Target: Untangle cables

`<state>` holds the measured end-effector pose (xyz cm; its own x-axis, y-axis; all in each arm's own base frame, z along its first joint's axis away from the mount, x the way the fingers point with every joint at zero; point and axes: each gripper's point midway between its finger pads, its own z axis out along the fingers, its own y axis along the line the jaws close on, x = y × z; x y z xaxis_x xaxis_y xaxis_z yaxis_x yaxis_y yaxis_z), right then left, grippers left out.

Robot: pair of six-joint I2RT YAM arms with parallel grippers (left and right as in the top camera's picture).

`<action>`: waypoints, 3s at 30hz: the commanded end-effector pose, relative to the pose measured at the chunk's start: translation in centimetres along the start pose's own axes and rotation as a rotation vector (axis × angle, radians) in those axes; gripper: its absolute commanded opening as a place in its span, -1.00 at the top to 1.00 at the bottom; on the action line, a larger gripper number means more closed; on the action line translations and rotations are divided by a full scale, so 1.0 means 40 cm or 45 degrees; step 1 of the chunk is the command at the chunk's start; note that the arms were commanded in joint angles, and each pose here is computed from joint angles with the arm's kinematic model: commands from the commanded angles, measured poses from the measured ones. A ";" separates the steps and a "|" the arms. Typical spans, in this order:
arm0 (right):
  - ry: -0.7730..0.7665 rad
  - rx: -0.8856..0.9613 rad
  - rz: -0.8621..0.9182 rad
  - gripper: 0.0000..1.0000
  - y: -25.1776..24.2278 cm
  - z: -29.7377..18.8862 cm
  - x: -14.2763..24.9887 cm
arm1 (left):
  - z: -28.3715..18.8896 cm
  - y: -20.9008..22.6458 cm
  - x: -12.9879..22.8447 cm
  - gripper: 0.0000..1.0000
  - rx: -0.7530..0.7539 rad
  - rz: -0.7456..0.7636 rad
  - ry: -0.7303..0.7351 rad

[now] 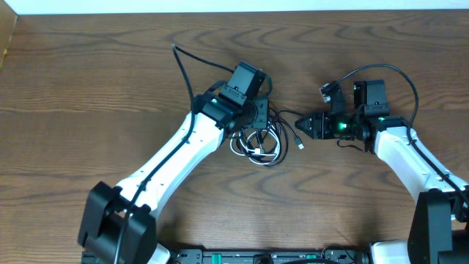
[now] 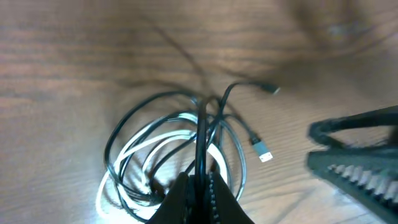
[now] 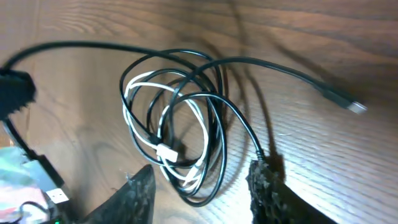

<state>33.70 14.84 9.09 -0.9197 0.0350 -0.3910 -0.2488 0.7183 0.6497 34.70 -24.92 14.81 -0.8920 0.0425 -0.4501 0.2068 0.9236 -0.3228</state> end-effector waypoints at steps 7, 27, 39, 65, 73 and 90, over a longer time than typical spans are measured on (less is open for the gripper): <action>0.014 -0.080 -0.124 -0.05 0.053 0.009 0.003 | -0.222 -0.088 -0.131 0.85 0.170 0.185 -0.392; 0.050 0.026 -0.235 -0.09 0.074 0.056 0.026 | -0.714 -0.150 -0.200 0.85 0.387 0.224 -1.064; 0.036 0.160 -0.317 -0.13 0.071 0.085 0.025 | -0.824 -0.135 -0.207 0.85 0.343 0.272 -1.257; -0.186 -0.588 -0.575 -0.10 0.384 0.040 -0.065 | -0.901 -0.178 -0.276 0.85 0.437 0.267 -1.483; -0.207 -0.562 -0.694 -0.11 0.410 0.063 -0.052 | -0.908 -0.180 -0.278 0.85 0.487 0.202 -1.482; -0.479 -0.245 -0.761 -0.08 0.413 0.103 -0.144 | -0.951 -0.182 -0.256 0.85 0.557 0.167 -1.497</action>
<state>35.62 29.27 18.49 -0.4892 -0.0751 -0.8690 -0.7573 0.5308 0.3804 27.73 -18.08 52.52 -0.0243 -0.4303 -0.9024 0.5736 0.7333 -0.3651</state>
